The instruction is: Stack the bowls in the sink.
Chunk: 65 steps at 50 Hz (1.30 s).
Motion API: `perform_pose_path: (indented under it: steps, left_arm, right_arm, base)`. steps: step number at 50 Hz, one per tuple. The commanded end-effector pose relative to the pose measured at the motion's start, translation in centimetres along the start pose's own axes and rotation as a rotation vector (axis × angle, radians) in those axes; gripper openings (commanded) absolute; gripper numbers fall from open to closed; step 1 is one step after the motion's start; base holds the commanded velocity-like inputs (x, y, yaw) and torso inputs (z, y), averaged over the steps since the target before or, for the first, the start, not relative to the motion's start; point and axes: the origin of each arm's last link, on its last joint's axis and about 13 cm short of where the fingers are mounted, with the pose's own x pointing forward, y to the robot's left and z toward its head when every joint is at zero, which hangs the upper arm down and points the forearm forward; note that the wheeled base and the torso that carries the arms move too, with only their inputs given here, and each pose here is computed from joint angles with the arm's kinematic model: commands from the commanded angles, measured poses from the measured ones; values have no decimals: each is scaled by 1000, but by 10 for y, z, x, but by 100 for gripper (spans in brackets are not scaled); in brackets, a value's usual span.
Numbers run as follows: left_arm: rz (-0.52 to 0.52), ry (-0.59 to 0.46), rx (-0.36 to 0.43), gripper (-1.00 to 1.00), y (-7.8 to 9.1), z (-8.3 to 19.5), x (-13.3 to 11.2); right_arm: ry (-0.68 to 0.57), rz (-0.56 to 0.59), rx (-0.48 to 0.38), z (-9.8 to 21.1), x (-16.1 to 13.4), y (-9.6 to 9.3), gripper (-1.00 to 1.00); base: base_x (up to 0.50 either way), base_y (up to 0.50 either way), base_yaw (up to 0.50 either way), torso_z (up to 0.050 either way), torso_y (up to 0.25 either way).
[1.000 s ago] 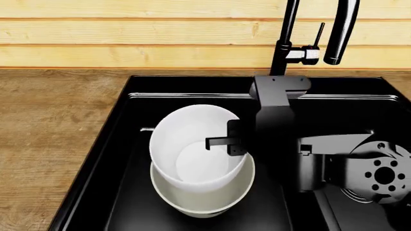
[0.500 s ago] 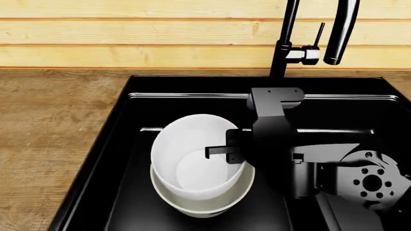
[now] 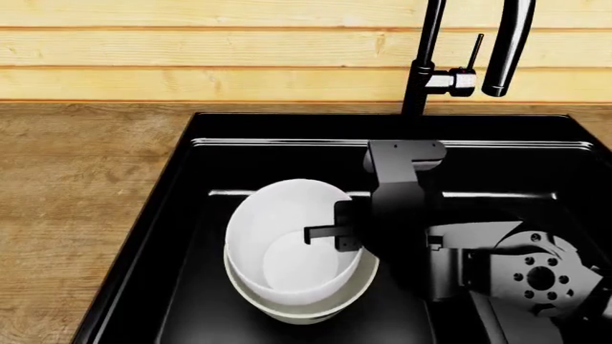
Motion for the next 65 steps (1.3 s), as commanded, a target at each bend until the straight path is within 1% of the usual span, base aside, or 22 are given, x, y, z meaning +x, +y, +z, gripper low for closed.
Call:
perform_pose_path:
  steps: [1, 13, 18, 29, 30, 47, 57, 65]
  left_arm:
    - [1, 0, -1, 100, 1, -1, 0]
    - [1, 1, 1, 100, 0, -1, 0]
    - [1, 2, 1, 100, 1, 0, 0]
    - [0, 2, 1, 100, 1, -1, 0]
    - [0, 2, 0, 100, 1, -1, 0]
    - [2, 2, 3, 100, 1, 0, -1]
    - [3, 0, 2, 100, 1, 1, -3]
    - [3, -1, 3, 100, 1, 2, -3]
  right_arm:
    - [-7, 0, -3, 0, 2, 0, -100]
    - [-6, -5, -8, 0, 1, -1, -100]
    - [1, 1, -33, -1, 0, 0, -100]
    - [3, 0, -50, 0, 1, -1, -100]
    - [4, -1, -61, 0, 1, -1, 100]
    - [-21, 3, -67, 6, -6, 0, 100]
    - [-78, 25, -64, 20, -21, 2, 100]
    - [-119, 41, -79, 28, -37, 5, 100]
  base:
    - [0, 0, 0, 0, 0]
    - [0, 0, 0, 0, 1]
    - [0, 0, 0, 0, 0]
    - [0, 0, 0, 0, 0]
    - [0, 0, 0, 0, 0]
    - [0, 0, 0, 0, 0]
    - [0, 0, 0, 0, 0]
    - [0, 0, 0, 0, 0]
